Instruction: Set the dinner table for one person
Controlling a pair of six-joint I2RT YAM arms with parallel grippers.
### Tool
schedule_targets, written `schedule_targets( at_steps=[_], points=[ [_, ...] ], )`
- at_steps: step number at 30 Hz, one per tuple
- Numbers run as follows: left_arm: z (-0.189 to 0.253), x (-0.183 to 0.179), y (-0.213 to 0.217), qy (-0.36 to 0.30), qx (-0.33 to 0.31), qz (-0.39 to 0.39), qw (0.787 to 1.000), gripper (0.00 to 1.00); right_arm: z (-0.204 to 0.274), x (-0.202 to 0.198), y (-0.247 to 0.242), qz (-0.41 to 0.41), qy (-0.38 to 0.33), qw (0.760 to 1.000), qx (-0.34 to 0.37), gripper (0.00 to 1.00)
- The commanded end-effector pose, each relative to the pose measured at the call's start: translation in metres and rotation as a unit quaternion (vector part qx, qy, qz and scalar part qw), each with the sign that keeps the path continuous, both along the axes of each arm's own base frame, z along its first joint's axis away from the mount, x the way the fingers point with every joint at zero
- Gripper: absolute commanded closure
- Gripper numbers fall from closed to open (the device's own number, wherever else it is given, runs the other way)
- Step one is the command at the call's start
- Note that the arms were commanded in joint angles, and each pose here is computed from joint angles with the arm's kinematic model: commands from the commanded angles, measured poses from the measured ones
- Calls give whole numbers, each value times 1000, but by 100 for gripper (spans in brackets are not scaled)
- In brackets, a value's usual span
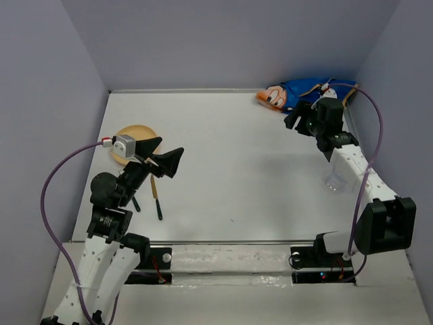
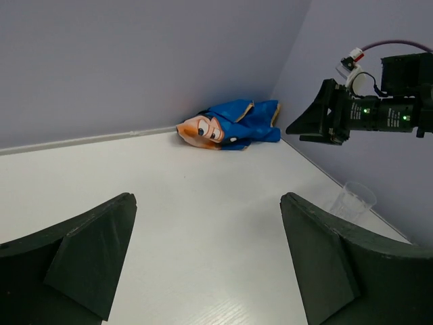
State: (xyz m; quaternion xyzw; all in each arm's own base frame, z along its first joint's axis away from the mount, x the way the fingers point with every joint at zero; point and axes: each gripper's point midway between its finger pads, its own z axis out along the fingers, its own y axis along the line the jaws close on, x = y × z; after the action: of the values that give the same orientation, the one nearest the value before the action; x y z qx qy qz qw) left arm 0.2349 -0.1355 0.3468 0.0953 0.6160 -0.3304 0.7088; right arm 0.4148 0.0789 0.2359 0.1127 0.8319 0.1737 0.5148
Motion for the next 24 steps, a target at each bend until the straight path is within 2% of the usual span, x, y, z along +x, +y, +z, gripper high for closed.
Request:
schedule_targets(
  at_steps=[1, 2, 7, 9, 10, 11, 12, 13, 14, 15, 16, 18, 20, 21, 22, 24],
  points=[
    [3, 3, -4, -11, 11, -9, 1000, 1, 24, 31, -5, -16, -44, 999, -26, 25],
    [2, 5, -2, -8, 10, -3, 1000, 1, 18, 43, -10, -27, -39, 998, -41, 22],
    [0, 5, -2, -6, 12, -2, 1000, 1, 22, 81, -15, -37, -53, 995, -76, 18],
    [-1, 5, -2, -5, 12, -3, 1000, 1, -2, 103, -19, -37, -31, 993, -106, 18],
    [-2, 5, -2, -4, 12, -2, 1000, 1, 11, 117, -19, -40, -45, 992, -111, 18],
    [-1, 6, -1, -5, 11, 0, 1000, 1, -18, 131, -20, -37, -15, 991, -127, 17],
    [-3, 7, -2, -1, 12, 0, 1000, 1, -24, 140, -19, -33, -10, 991, -132, 16],
    [-3, 8, -2, -2, 12, -1, 1000, 1, -9, 155, -16, -24, -25, 990, -139, 14],
    [-5, 9, -3, 1, 13, -2, 1000, 1, -39, 170, -14, -16, 0, 989, -148, 13],
    [-5, 10, -3, 2, 13, -1, 1000, 1, -44, 179, -13, -12, 5, 988, -154, 9],
    [-8, 11, -4, 7, 13, -1, 1000, 1, -25, 194, -13, -16, -11, 987, -160, 7],
    [-9, 12, -5, 10, 15, -3, 1000, 1, -64, 215, -12, 0, 20, 983, -182, 4],
    [-10, 12, -6, 10, 15, -5, 1000, 1, -57, 232, -6, 14, 15, 983, -183, 4],
    [-10, 12, -6, 10, 15, -5, 1000, 1, -65, 236, -2, 24, 20, 983, -181, 4],
    [-9, 12, -5, 9, 16, -3, 1000, 1, -93, 243, 0, 34, 38, 982, -183, 4],
    [-9, 12, -5, 6, 19, -3, 1000, 1, -95, 253, 18, 49, 25, 979, -198, 3]
  ],
)
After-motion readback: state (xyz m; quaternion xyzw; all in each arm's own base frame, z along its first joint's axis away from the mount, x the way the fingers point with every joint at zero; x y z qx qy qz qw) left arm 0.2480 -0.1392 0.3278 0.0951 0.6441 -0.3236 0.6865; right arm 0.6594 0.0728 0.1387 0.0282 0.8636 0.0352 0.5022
